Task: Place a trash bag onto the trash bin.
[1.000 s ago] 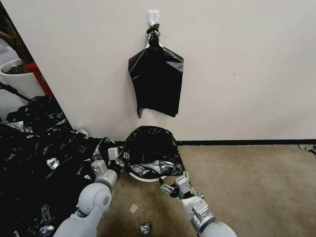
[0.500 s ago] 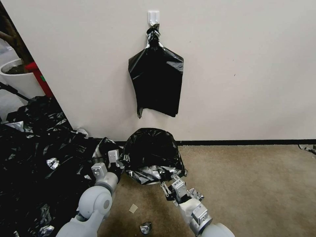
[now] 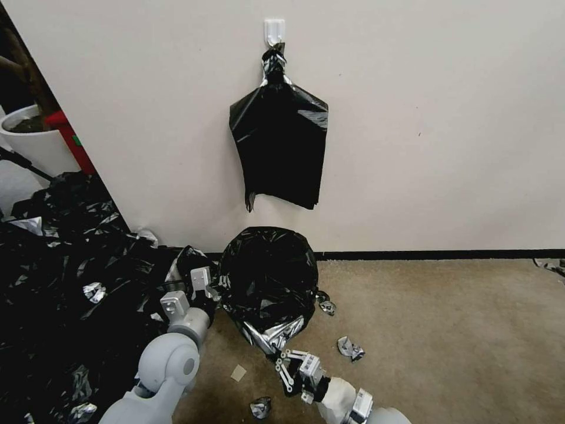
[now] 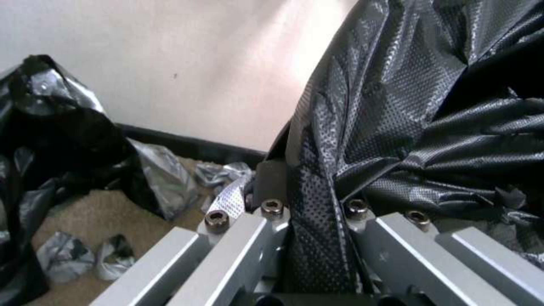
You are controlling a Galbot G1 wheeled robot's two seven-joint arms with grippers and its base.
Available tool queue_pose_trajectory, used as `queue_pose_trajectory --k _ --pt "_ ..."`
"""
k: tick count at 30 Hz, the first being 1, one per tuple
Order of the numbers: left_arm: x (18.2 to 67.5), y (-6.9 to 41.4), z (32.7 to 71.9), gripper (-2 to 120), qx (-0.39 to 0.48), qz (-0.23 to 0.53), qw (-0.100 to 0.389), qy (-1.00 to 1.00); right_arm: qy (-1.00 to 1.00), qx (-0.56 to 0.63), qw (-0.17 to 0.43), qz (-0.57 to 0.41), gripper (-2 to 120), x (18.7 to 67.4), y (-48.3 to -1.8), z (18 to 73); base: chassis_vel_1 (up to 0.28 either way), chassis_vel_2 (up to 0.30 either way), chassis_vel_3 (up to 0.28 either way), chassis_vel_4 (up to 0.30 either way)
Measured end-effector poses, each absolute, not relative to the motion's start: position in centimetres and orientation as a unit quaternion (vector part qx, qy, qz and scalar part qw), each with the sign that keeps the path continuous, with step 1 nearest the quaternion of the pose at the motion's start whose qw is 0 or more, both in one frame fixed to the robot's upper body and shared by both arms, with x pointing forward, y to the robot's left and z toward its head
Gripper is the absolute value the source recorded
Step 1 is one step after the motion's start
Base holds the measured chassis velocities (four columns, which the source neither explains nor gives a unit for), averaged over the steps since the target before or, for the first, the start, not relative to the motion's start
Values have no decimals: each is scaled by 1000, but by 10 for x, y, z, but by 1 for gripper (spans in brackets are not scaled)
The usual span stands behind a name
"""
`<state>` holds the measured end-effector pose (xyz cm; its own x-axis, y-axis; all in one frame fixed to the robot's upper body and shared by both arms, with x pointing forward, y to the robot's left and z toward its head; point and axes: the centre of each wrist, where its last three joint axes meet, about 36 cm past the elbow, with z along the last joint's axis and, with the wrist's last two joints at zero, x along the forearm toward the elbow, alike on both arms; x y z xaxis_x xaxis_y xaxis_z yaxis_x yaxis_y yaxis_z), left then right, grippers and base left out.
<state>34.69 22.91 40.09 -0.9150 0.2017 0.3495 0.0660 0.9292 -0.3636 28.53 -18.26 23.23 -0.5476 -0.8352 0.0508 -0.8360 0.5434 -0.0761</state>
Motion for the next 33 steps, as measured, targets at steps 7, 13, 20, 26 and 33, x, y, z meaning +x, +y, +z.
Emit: queue_pose_trajectory --k 7,13,20,26,33 --pt "343 230 406 4 -74 176 193 -962 -873 457 -3 169 0 326 -209 210 0 0 0 0" --pt "342 230 407 4 -75 177 193 -962 -846 452 -27 282 3 351 -235 218 0 0 0 0" --pt "354 231 404 4 -68 180 178 -965 -787 590 -23 178 33 342 -274 203 0 0 0 0" --pt "357 232 404 4 -67 180 176 -966 -734 652 -29 187 52 355 -312 213 0 0 0 0" --pt "354 226 394 4 -63 177 183 -965 -807 577 -110 59 66 359 -289 249 0 0 0 0"
